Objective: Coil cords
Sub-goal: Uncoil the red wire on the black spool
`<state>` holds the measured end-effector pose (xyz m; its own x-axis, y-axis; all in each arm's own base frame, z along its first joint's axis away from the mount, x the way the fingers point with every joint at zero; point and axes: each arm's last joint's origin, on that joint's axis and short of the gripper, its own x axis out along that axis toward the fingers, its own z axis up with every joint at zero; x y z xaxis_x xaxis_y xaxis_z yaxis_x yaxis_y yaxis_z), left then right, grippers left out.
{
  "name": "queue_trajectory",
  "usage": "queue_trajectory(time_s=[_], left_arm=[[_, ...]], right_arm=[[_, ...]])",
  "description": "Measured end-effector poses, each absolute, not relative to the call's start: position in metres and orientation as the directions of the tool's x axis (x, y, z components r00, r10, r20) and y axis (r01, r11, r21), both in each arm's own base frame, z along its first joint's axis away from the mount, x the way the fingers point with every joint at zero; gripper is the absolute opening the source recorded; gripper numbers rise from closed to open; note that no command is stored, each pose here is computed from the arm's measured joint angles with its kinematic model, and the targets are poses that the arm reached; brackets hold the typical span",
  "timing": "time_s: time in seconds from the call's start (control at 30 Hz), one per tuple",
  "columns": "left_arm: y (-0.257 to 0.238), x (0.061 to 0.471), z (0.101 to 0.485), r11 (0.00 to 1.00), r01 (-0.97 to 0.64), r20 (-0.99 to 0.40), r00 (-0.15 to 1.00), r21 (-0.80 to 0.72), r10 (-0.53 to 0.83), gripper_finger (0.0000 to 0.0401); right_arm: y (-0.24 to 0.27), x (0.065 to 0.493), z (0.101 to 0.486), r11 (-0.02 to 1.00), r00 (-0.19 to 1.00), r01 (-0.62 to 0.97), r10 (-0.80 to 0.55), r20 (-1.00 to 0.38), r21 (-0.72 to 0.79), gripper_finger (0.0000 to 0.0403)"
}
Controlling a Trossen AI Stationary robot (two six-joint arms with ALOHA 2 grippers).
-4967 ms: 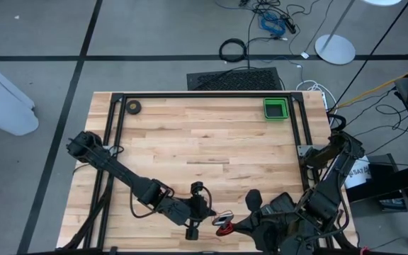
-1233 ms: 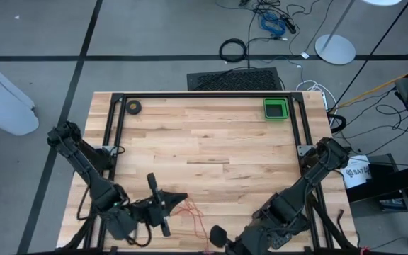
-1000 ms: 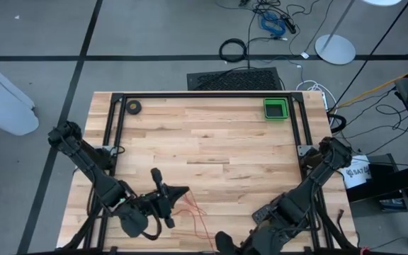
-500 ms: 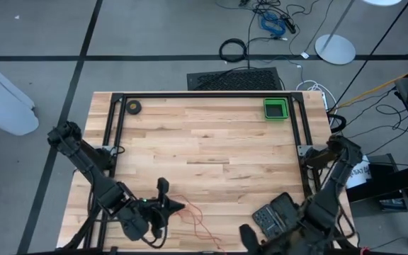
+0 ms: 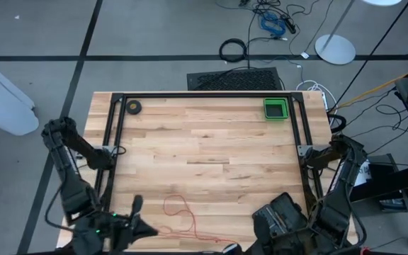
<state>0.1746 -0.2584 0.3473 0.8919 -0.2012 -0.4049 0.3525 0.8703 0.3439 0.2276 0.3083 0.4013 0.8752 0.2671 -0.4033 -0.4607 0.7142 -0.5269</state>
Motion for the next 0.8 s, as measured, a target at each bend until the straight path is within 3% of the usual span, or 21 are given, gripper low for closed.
queue_trajectory(time_s=[0.33, 0.47, 0.8], left_arm=[[-0.269, 0.153, 0.349, 0.859, 0.337, -0.370, 0.909, 0.384, -0.191, 0.0001], [-0.269, 0.153, 0.349, 0.859, 0.340, -0.371, 0.908, 0.382, -0.194, 0.0001], [-0.288, 0.128, 0.361, 0.809, 0.430, -0.287, 0.898, 0.401, -0.334, 0.0002]], right_arm=[[0.316, 0.230, 0.419, 0.740, 0.916, -0.402, 0.319, -0.244, -0.540, 0.0000], [0.315, 0.230, 0.419, 0.745, 0.920, -0.391, 0.307, -0.242, -0.541, 0.0000], [0.301, 0.227, 0.399, 0.773, 0.930, -0.272, 0.058, -0.363, -0.573, 0.0000]])
